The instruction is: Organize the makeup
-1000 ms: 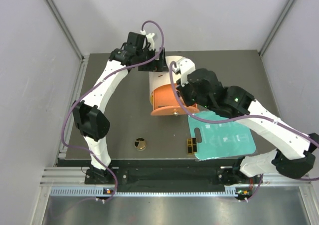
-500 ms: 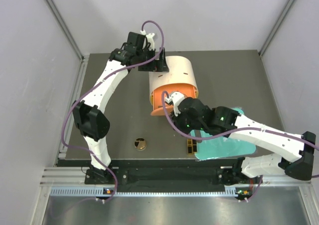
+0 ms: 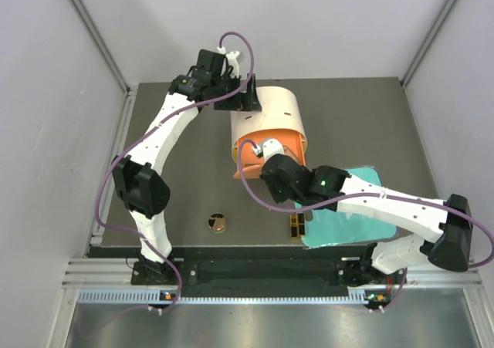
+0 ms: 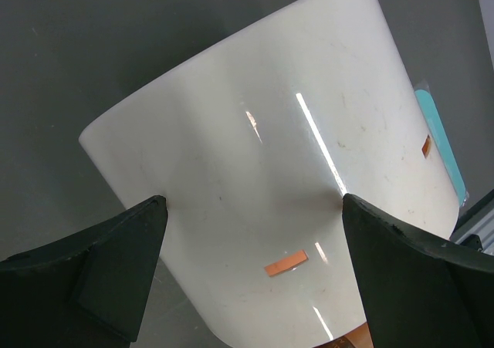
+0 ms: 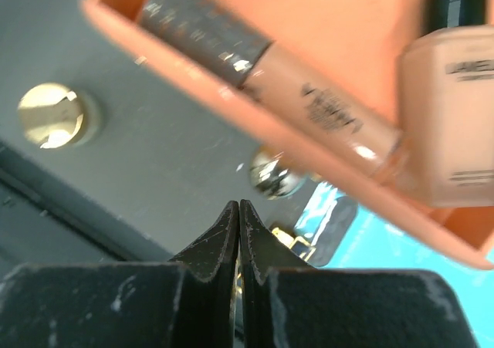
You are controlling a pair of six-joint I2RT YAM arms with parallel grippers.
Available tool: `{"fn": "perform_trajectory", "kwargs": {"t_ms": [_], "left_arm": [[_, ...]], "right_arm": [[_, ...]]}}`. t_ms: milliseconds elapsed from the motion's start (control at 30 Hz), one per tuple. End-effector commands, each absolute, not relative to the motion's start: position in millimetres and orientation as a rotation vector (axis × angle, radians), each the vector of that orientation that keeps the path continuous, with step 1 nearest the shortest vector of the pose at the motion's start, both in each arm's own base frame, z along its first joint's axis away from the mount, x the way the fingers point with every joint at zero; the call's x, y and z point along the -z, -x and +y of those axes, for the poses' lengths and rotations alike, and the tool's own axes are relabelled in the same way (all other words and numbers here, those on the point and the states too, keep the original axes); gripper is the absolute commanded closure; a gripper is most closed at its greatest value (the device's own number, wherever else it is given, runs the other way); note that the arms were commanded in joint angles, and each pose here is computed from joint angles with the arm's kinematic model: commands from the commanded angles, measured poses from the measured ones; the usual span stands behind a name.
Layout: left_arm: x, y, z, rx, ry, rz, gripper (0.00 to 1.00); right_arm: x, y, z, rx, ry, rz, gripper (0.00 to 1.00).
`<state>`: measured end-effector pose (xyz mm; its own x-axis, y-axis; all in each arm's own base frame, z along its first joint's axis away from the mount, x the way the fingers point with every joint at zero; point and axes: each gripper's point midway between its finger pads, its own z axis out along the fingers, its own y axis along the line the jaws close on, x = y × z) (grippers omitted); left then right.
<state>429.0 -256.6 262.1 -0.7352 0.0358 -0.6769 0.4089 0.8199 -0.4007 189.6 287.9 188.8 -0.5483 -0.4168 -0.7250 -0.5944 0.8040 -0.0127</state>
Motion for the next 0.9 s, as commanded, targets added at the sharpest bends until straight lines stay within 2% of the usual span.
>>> {"fn": "perform_trajectory", "kwargs": {"t_ms": [0,500,867], "left_arm": [[-258.0,-426.4,-252.0,0.654,-0.348,2.340,0.01],[-258.1,-425.1,-247.6,0.629,-0.360,2.344,0.01],[-254.6,-423.5,-246.7,0.618,-0.372,2.357,0.01]], "right_arm": [[-222.7,-227.0,289.0,-0.214,0.563,2.118,1.00],[-252.6,-296.2,269.0,-0.004,0.412,1.983,1.00],[-252.8,-339.4,289.8,-0.003,0.385,1.941,1.00]]}}
